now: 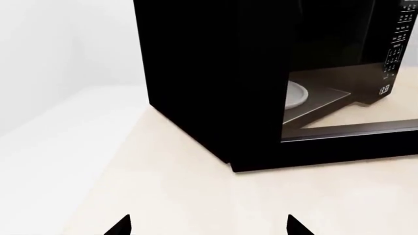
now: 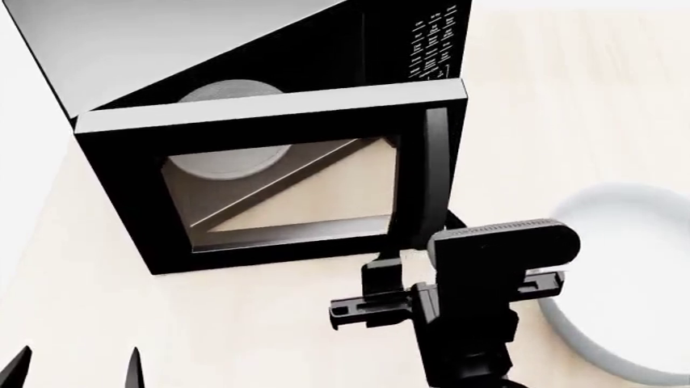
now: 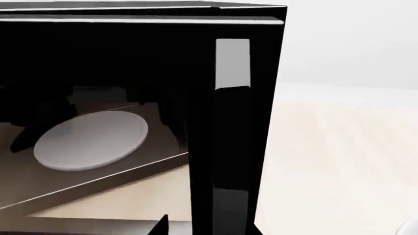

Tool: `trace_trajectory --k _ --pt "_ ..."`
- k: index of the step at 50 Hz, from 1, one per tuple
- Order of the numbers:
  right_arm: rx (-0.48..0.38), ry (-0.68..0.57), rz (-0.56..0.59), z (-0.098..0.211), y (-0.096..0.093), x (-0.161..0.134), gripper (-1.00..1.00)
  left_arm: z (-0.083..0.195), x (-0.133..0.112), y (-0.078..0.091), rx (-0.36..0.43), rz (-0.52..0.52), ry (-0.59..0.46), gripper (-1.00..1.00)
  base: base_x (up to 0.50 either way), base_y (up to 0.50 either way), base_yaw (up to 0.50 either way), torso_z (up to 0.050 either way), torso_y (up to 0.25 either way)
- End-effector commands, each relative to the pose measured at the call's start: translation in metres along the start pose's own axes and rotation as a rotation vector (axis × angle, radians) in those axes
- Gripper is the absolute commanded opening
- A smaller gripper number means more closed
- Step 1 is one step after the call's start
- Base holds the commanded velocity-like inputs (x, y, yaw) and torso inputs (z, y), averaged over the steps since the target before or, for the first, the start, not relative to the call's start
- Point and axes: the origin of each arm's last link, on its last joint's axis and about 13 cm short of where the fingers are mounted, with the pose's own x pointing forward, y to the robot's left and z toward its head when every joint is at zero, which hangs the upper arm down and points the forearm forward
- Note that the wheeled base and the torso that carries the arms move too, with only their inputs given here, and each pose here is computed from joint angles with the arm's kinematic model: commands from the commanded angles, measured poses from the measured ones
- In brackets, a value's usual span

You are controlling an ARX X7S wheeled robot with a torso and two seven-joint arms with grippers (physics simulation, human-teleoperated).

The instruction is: Open the microwave.

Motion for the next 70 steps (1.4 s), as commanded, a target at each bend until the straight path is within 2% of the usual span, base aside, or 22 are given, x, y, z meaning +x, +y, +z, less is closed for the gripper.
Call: trace_trajectory --k 1,10,24,38,43,46,50,51,58,61,63,67,70 --pt "0.070 -0.070 0.119 0.012 0.014 0.000 1.00 0.001 0.000 0.000 0.002 0.002 -0.002 1.00 0.00 0.00 0.00 0.000 0.000" --pt "0.076 -0.074 0.107 0.011 0.011 -0.001 1.00 0.001 0.000 0.001 0.000 0.002 -0.002 1.00 0.00 0.00 0.00 0.001 0.002" --pt "0.083 -0.101 0.051 0.020 -0.006 -0.004 1.00 0.000 0.002 0.000 0.001 0.003 -0.003 1.00 0.00 0.00 0.00 0.000 0.001" --pt "0.058 -0.113 0.059 0.038 -0.006 -0.022 1.00 0.000 0.001 0.000 -0.002 0.001 0.000 1.00 0.00 0.00 0.00 0.000 0.000" --pt "0.062 -0.103 0.067 0.054 -0.005 -0.028 1.00 0.000 0.000 0.000 -0.002 -0.001 0.001 1.00 0.00 0.00 0.00 0.000 0.000" --pt "0.000 -0.096 0.036 0.063 -0.003 -0.032 1.00 0.001 -0.001 -0.001 -0.002 -0.003 0.000 1.00 0.00 0.00 0.00 0.000 0.000" --pt "-0.011 -0.099 0.027 0.075 -0.001 -0.036 1.00 0.001 -0.001 0.000 -0.002 -0.002 0.000 1.00 0.00 0.00 0.00 0.000 0.000" --pt "-0.022 -0.121 -0.005 0.083 0.000 -0.038 1.00 0.001 -0.001 0.000 -0.003 -0.002 0.000 1.00 0.00 0.00 0.00 0.000 0.000" --pt "-0.019 -0.209 0.009 0.115 0.004 -0.055 1.00 0.001 -0.001 -0.001 -0.003 -0.006 0.001 1.00 0.00 0.00 0.00 0.000 0.000" --pt "-0.067 -0.277 -0.015 0.128 0.006 -0.059 1.00 0.001 -0.001 -0.001 -0.005 -0.006 -0.001 1.00 0.00 0.00 0.00 0.000 0.000" --pt "-0.051 -0.293 -0.014 0.139 0.005 -0.060 1.00 0.001 -0.001 -0.001 -0.006 -0.008 0.000 1.00 0.00 0.00 0.00 0.000 0.000" --pt "-0.075 -0.301 0.001 0.152 0.004 -0.058 1.00 0.001 -0.001 -0.001 -0.007 -0.010 0.000 1.00 0.00 0.00 0.00 0.000 0.000" --pt "-0.049 -0.307 0.016 0.164 0.004 -0.056 1.00 0.001 -0.001 -0.001 -0.007 -0.008 -0.001 1.00 0.00 0.00 0.00 0.000 0.000"
